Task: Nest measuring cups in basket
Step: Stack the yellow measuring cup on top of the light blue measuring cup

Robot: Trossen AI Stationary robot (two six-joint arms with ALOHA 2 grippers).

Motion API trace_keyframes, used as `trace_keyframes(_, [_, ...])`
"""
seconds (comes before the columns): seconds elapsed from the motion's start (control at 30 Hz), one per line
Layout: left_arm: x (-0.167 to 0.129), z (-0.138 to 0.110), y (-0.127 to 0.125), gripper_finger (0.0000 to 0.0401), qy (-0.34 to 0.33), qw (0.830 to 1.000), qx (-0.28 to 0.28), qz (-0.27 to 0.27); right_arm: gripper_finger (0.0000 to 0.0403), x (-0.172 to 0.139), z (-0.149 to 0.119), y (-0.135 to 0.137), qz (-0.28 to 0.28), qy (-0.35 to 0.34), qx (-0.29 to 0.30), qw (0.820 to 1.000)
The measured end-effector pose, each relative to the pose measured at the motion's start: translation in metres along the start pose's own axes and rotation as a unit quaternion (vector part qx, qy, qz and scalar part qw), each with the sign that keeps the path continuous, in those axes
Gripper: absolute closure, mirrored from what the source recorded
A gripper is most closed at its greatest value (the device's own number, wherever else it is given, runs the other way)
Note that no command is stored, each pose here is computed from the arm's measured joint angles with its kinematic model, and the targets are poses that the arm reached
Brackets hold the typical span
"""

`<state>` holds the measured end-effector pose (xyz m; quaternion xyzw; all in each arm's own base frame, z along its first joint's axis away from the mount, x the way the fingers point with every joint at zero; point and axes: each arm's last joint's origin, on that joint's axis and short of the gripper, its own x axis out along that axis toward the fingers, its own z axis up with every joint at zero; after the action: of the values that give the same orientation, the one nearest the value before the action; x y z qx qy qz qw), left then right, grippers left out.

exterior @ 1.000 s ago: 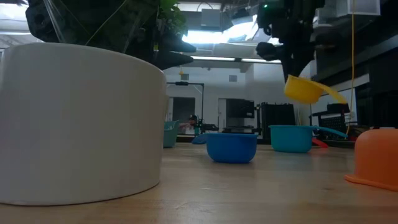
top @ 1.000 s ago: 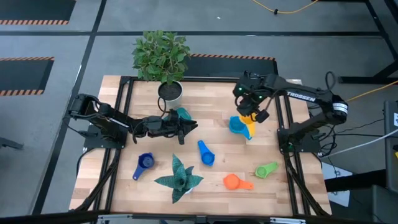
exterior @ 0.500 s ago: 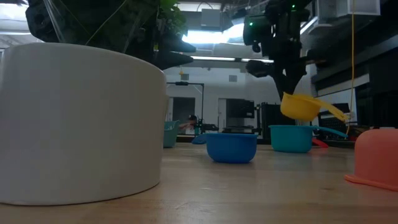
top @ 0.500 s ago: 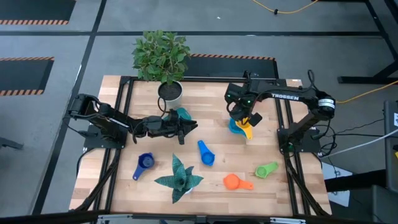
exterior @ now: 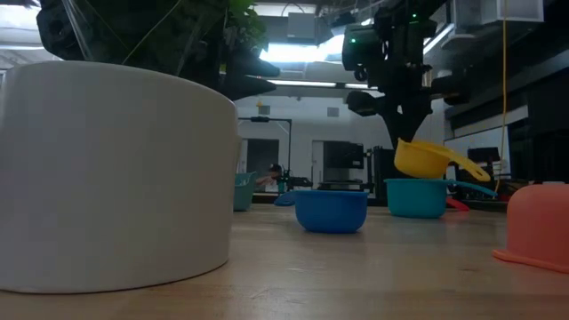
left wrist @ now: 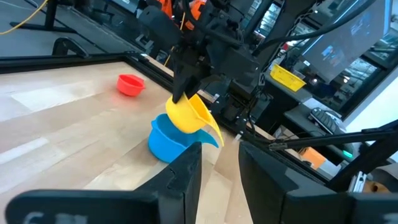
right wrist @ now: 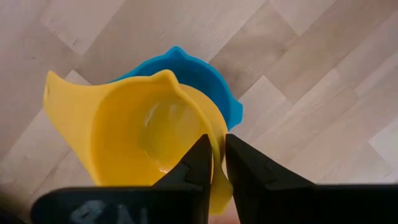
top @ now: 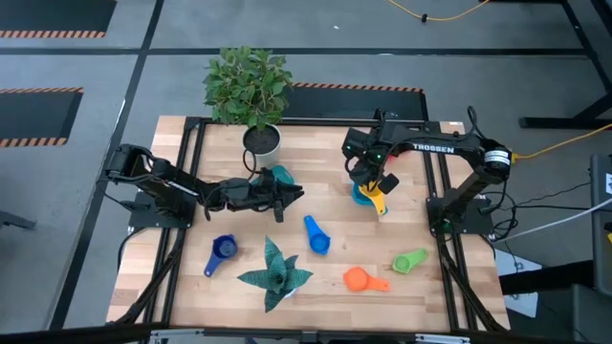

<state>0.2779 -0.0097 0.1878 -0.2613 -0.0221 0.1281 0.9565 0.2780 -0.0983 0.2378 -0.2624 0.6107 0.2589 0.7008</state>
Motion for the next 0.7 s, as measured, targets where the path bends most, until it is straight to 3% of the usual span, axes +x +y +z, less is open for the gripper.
trace_keyframes(0.7, [0.0000, -0.0014, 0.0008, 0.0301, 0.007, 1.000, 0.003, 0.004, 0.0351, 0.0001, 0.0004, -0.0007, -0.004, -0.002, 0.050, 0.999])
